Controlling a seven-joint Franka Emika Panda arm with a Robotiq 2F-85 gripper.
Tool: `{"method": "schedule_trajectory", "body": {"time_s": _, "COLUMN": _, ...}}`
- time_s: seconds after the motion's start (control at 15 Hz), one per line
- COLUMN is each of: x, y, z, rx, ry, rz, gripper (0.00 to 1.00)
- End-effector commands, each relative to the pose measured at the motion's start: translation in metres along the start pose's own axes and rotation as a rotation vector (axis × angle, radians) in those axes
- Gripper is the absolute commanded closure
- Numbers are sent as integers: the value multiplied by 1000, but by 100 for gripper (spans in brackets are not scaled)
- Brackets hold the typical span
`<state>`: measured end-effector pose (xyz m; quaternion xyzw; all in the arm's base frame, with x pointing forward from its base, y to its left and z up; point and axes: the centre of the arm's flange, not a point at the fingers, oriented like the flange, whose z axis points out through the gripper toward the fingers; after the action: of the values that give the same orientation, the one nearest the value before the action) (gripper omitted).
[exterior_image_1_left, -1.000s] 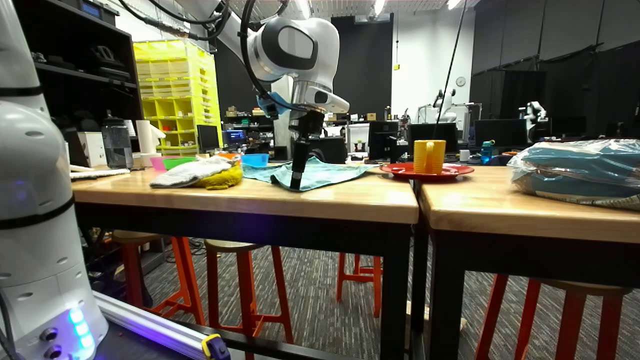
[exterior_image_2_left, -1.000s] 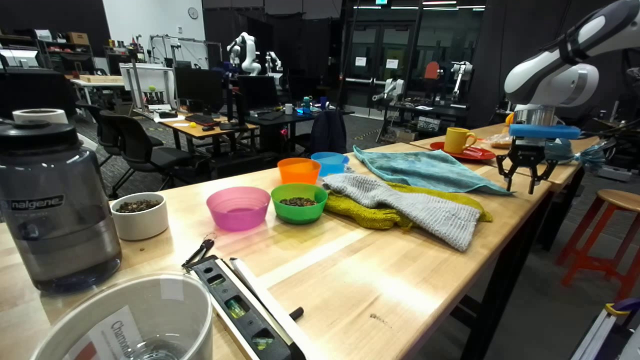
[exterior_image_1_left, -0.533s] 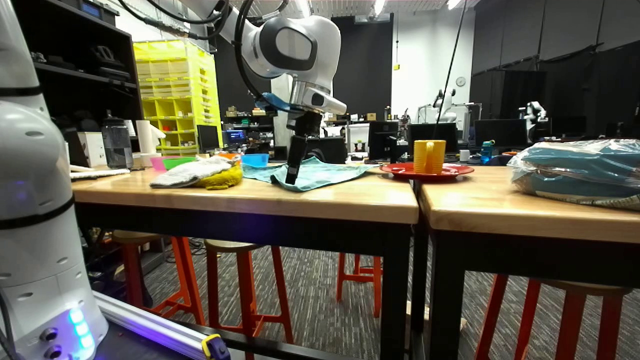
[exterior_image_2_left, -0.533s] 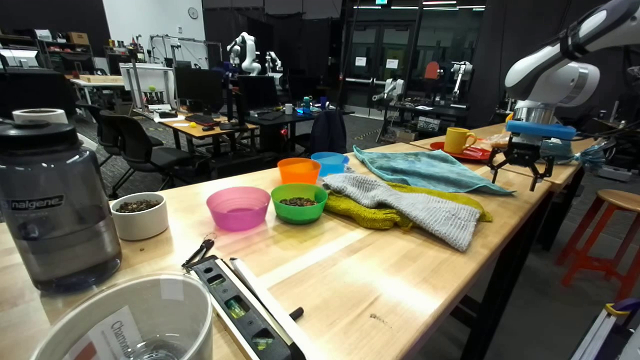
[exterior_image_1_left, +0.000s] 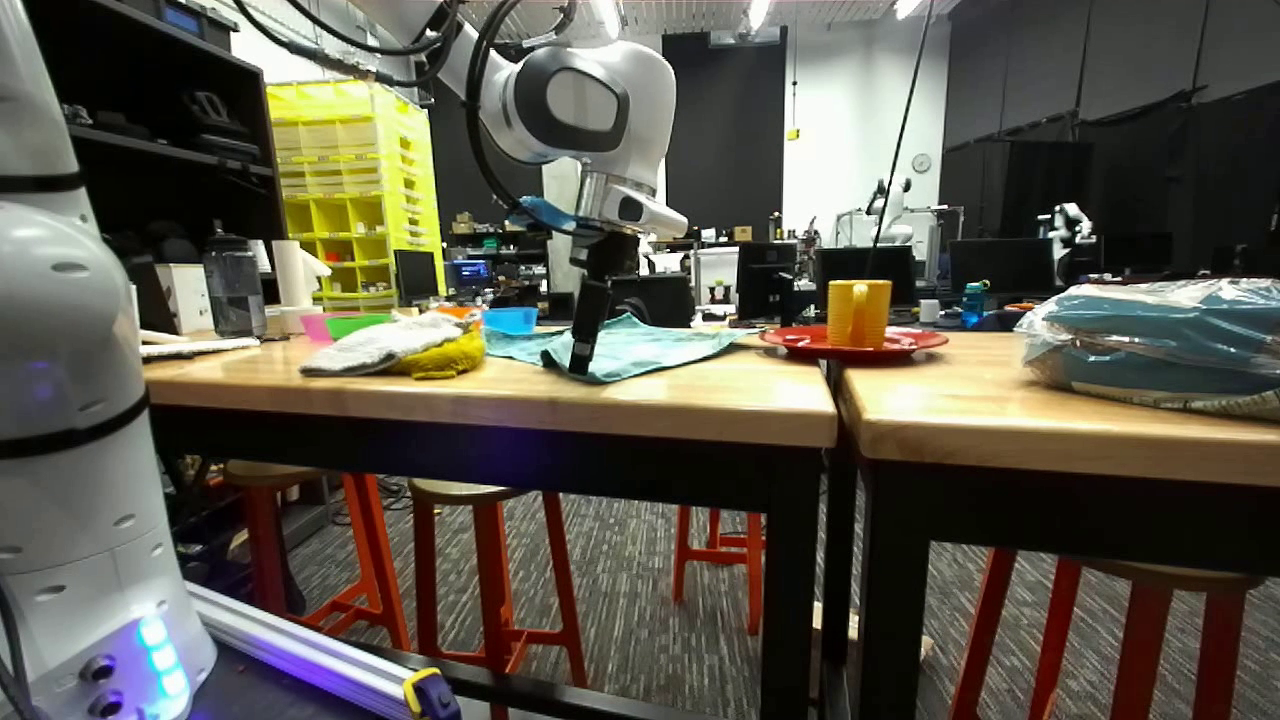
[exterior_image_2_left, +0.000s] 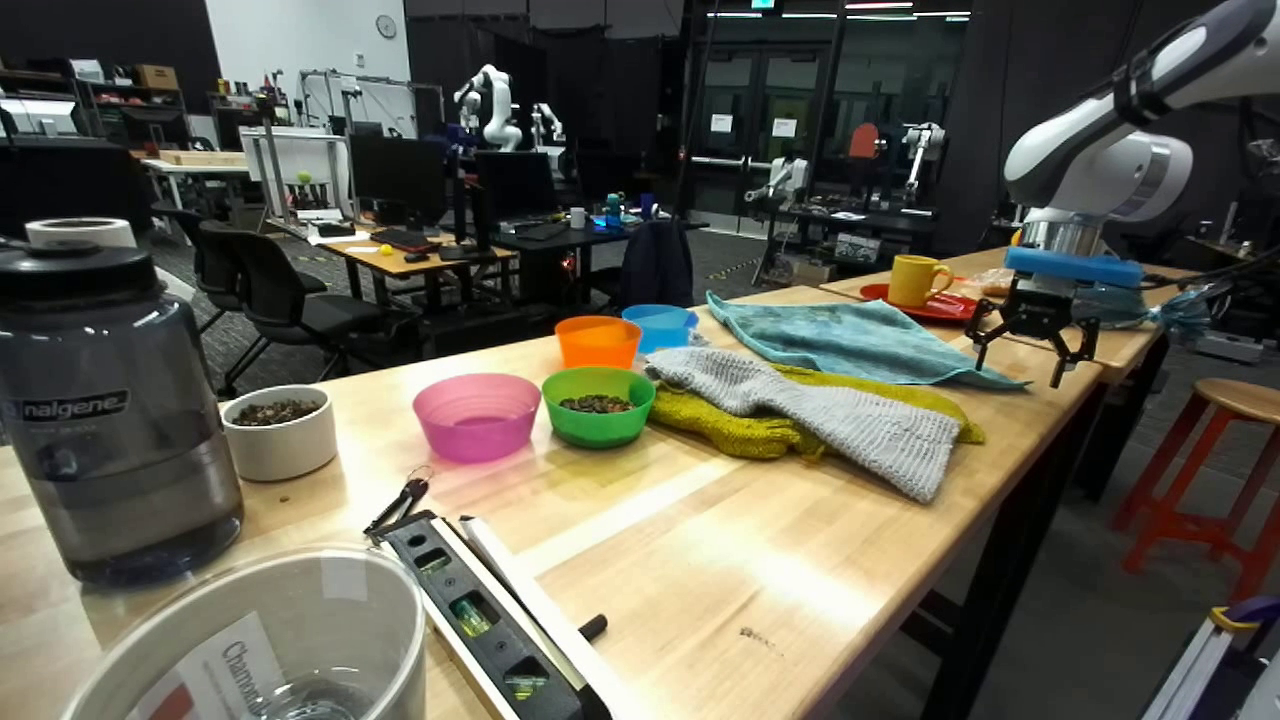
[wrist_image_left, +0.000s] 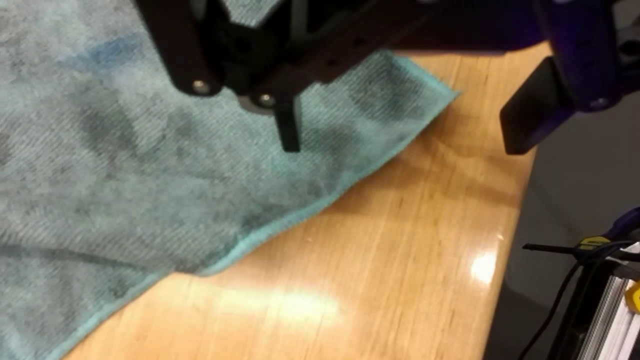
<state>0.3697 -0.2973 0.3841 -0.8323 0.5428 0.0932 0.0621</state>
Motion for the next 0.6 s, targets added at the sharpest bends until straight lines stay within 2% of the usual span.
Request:
{"method": "schedule_trajectory", "body": {"time_s": 0.0, "x": -1, "y": -4, "z": -4, "rx": 29, "ry": 41, "rz": -9, "gripper": 27}}
{"method": "schedule_trajectory", "body": {"time_s": 0.13, "x": 1, "y": -6, "z": -6, "rx": 34, "ry": 62, "rz": -11, "gripper": 39}}
{"method": "schedule_trajectory", "body": {"time_s": 0.53, "x": 3, "y": -5, "z": -7, "rx": 39, "ry": 73, "rz": -7, "gripper": 87}}
